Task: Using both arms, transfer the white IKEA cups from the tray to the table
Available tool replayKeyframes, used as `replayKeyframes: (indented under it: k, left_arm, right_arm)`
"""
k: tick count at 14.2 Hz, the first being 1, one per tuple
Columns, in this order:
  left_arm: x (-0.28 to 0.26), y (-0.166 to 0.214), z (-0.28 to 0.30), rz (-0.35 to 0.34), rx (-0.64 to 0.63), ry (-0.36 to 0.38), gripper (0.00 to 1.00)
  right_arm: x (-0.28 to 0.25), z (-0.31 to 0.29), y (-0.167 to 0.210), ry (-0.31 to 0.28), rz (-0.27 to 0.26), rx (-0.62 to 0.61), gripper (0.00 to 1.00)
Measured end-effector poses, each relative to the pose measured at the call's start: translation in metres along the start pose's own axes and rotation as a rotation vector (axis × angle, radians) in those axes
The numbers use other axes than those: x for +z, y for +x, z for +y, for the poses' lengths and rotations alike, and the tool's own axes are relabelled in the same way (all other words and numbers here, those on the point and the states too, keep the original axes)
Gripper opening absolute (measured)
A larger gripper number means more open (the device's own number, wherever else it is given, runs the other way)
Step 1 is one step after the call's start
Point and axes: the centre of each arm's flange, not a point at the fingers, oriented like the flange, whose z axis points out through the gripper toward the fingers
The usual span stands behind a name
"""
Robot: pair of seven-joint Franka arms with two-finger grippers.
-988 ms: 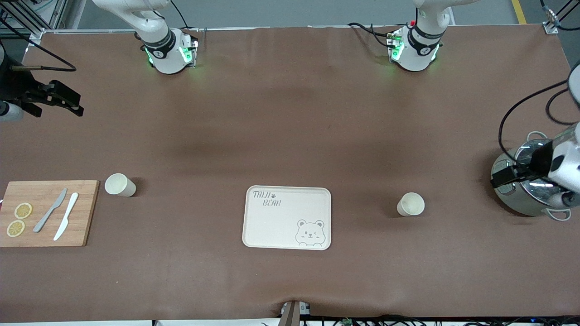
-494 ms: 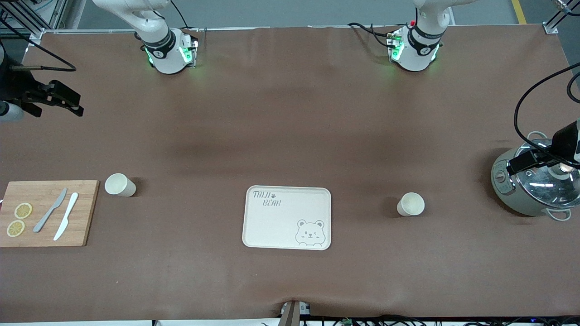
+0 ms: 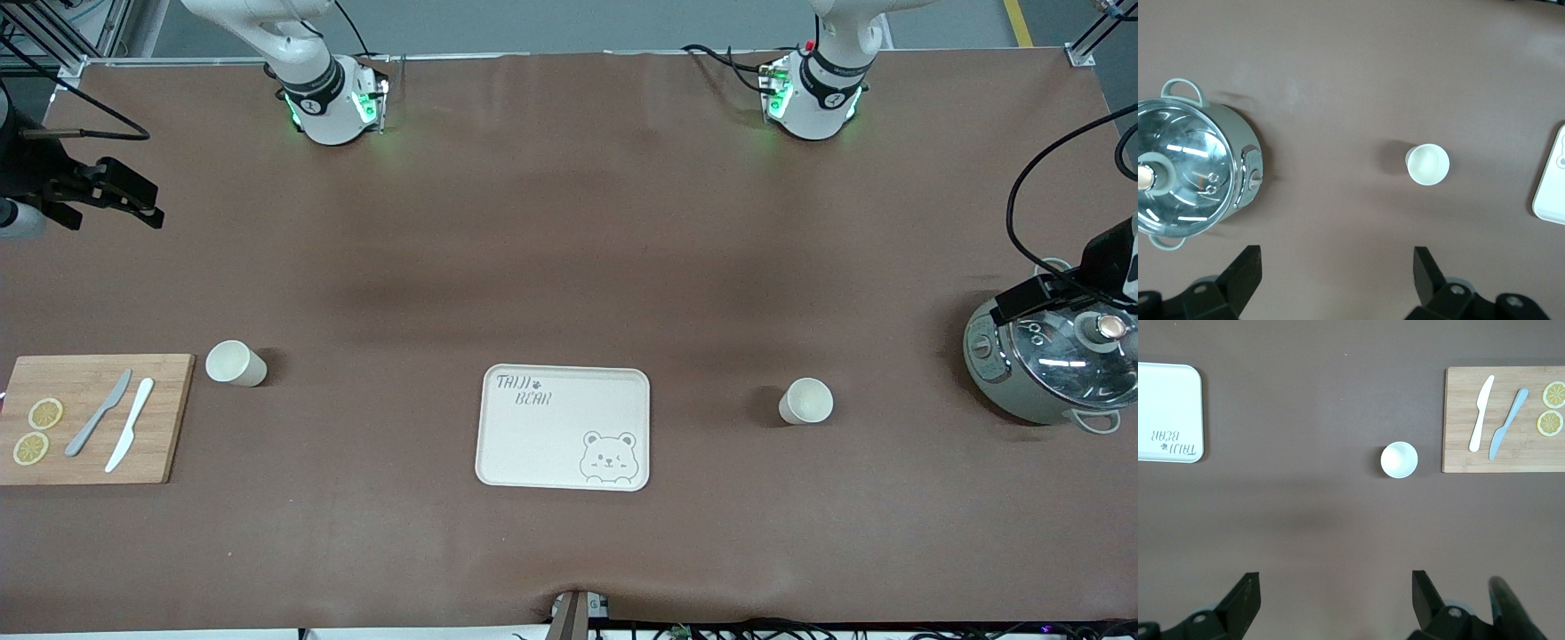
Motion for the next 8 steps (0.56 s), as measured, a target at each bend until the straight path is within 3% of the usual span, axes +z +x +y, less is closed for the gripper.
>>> replayKeyframes:
  k: [8]
  left_arm:
    - [-0.016, -0.013, 0.004, -0.004, 0.158, 0.005, 1.00]
  right_arm:
    - [0.000, 0.000, 0.000, -0.007, 0.000, -0.035, 1.00]
